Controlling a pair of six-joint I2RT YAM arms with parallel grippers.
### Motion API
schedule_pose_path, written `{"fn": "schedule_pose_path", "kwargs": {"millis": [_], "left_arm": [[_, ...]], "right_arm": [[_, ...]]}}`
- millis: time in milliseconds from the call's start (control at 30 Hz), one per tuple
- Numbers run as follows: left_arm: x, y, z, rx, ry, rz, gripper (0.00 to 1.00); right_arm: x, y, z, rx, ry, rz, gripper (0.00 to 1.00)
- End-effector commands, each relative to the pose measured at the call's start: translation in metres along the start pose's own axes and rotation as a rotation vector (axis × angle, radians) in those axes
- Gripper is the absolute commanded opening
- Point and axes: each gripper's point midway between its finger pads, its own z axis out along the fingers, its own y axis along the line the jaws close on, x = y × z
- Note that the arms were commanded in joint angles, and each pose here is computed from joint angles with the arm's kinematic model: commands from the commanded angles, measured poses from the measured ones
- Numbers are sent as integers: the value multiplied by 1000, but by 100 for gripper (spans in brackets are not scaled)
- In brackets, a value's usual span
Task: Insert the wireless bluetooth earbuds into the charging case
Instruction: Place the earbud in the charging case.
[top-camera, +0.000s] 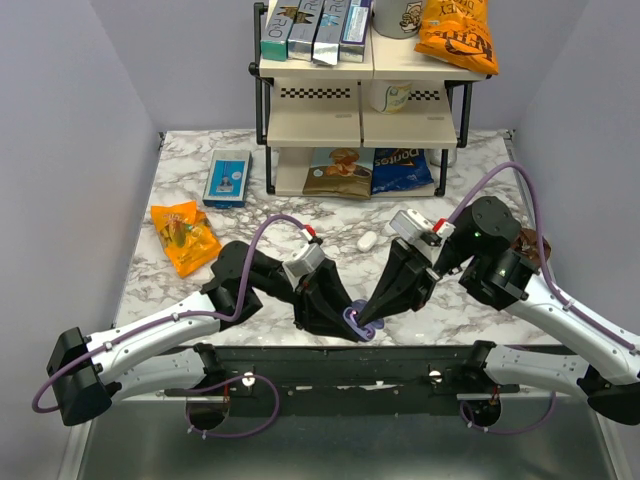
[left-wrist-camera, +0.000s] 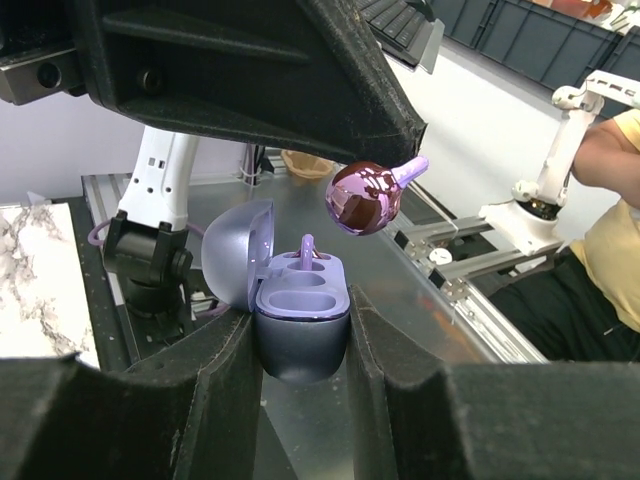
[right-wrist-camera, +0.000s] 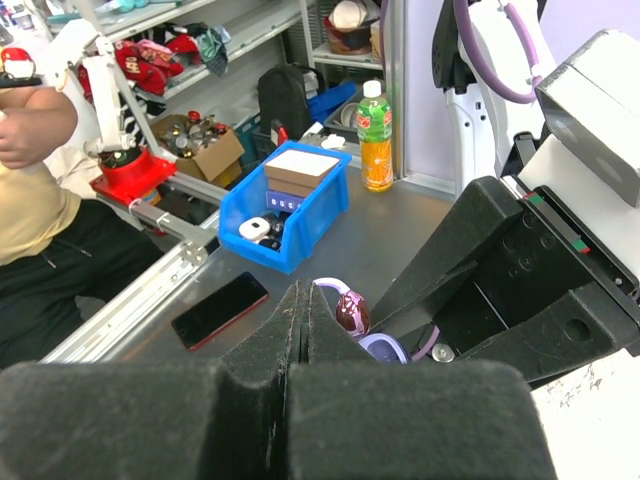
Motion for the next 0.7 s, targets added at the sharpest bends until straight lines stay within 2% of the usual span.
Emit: {"fn": "schedule_pose_path", "kwargs": {"millis": [0,667], "left_arm": [[-16,-7,2,11,-29,79,0],[-28,-17,6,24,-68,120,0]], "right_arm": [[4,0,0,1,10,6,1],[16,-8,1,20,24,40,1]]}}
